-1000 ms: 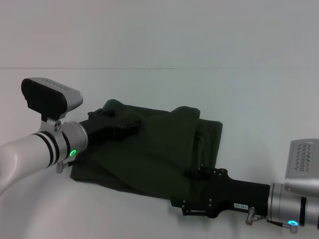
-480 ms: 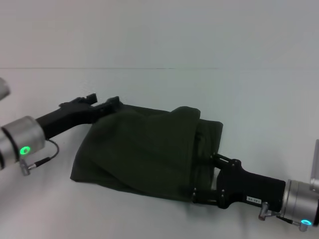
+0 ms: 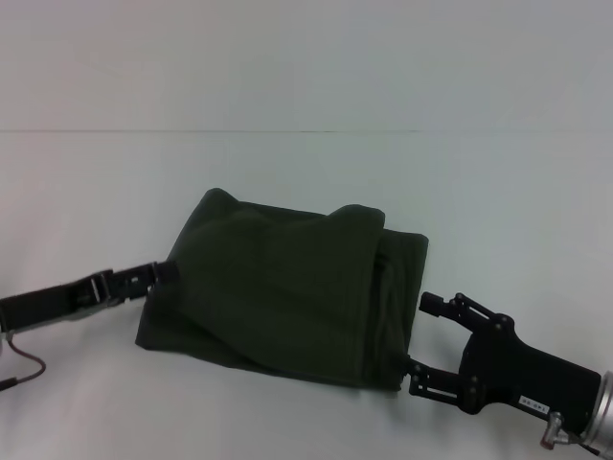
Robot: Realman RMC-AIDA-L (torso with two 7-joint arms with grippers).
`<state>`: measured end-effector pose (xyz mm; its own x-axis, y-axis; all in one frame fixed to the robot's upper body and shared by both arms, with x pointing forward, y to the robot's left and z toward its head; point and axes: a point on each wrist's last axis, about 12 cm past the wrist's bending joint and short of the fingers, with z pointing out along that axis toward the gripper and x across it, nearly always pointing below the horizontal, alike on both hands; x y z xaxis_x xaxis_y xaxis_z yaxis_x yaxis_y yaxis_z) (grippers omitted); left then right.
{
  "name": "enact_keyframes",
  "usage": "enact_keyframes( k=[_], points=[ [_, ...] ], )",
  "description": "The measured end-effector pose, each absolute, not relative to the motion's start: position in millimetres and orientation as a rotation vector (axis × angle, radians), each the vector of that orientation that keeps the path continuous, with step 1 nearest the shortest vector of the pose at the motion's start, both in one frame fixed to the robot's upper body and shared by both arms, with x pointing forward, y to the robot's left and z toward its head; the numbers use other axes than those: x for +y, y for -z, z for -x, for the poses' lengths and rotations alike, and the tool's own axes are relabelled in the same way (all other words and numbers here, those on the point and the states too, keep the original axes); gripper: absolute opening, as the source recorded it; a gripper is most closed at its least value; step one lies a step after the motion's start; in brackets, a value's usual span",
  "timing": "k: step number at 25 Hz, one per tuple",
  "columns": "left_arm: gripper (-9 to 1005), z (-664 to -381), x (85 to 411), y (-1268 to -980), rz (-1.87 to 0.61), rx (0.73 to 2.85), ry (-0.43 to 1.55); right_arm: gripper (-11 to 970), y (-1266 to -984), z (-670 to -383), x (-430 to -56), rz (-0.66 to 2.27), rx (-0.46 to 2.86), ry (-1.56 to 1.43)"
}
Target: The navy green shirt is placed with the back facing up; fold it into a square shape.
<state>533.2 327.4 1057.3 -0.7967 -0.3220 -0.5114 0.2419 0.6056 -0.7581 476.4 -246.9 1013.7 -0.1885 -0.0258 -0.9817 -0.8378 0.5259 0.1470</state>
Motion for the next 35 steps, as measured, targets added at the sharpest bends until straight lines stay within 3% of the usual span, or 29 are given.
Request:
enact_keyframes(
  k=[4, 15, 35],
  points=[
    [878, -538.2, 326.5, -1055.5, 0.054, 2.309, 1.135, 944, -1012.3, -473.6, -247.1, 0.762, 1.607, -0.880],
    [872, -546.2, 334.8, -1053.5, 0.076, 2.318, 1.009, 945, -1009.1, -467.9, -248.4, 0.757, 1.620, -0.886],
    [822, -540.2, 322.9, -1044.0, -0.043, 2.418, 1.000, 944, -1008.4, -464.2, -246.8, 0.764, 1.617, -0.904]
  ],
)
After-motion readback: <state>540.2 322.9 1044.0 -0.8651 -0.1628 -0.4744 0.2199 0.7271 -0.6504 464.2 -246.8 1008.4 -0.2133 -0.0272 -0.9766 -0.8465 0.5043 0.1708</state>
